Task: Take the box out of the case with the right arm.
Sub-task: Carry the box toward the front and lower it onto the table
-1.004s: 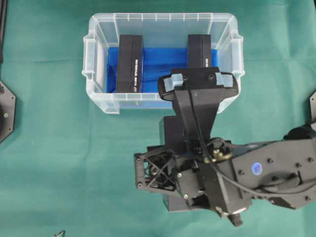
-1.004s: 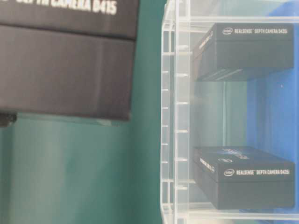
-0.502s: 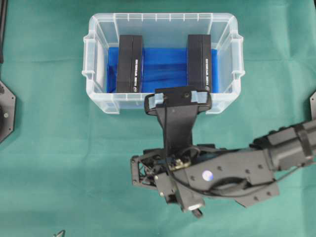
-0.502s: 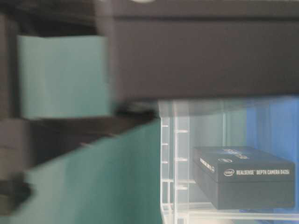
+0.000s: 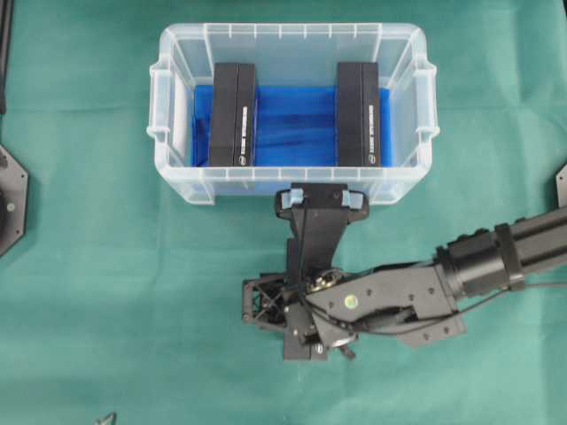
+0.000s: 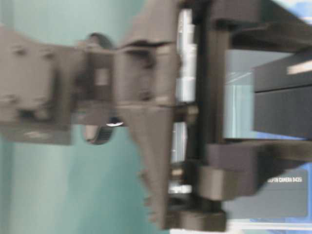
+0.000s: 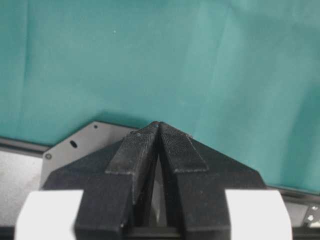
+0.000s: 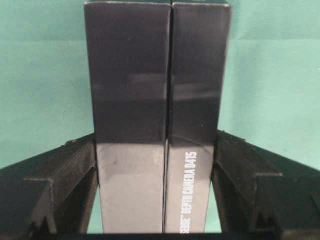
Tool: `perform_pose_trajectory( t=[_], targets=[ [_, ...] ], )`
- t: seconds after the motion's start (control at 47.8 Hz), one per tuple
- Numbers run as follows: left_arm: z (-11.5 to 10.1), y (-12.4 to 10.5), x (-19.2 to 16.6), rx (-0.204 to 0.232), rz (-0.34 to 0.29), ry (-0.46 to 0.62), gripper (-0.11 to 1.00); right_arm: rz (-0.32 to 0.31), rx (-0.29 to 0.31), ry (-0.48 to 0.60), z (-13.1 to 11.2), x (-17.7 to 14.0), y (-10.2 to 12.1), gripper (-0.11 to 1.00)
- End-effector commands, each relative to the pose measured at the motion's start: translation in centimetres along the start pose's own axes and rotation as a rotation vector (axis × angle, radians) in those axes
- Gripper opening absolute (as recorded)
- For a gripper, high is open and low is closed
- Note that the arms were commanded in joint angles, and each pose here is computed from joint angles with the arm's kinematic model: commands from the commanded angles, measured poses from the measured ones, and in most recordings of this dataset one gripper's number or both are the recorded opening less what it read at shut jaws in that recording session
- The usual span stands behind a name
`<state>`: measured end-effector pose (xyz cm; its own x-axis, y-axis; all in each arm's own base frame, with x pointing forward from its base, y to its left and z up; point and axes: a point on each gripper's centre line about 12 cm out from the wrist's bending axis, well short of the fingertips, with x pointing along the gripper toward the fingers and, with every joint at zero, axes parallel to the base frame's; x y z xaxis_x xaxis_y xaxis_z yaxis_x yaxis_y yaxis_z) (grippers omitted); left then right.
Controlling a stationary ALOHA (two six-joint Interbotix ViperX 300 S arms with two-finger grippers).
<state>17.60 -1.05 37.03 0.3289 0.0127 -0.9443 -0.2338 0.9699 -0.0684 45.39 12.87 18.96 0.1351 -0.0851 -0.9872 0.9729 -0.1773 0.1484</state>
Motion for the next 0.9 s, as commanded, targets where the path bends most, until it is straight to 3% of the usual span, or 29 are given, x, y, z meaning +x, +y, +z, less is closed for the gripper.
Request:
perform_pose_trajectory(
  t=[0.0,0.418,0.606,0.878],
  targets=[
    [0.15,0.06,-0.27,-0.002,-0.001,-0.014,0.08,0.038,0.004,0.026,-0.06,-1.12,0.12,0.67],
    [0.12,0.06,-0.17,-0.001,-0.001,-0.016,0.08,0.033,-0.007,0.021,0.25,-0.87,0.11,0.67],
    [0.10,0.07,-0.12,-0.001,-0.001,-0.014,0.08,0.038,-0.024,0.015,0.33,-0.94,0.16,0.92],
    [0.10,0.07,-0.12,-0.001,-0.001,-0.014,0.08,0.050,-0.030,0.019,0.41,-1.49,0.20,0.91]
  ],
)
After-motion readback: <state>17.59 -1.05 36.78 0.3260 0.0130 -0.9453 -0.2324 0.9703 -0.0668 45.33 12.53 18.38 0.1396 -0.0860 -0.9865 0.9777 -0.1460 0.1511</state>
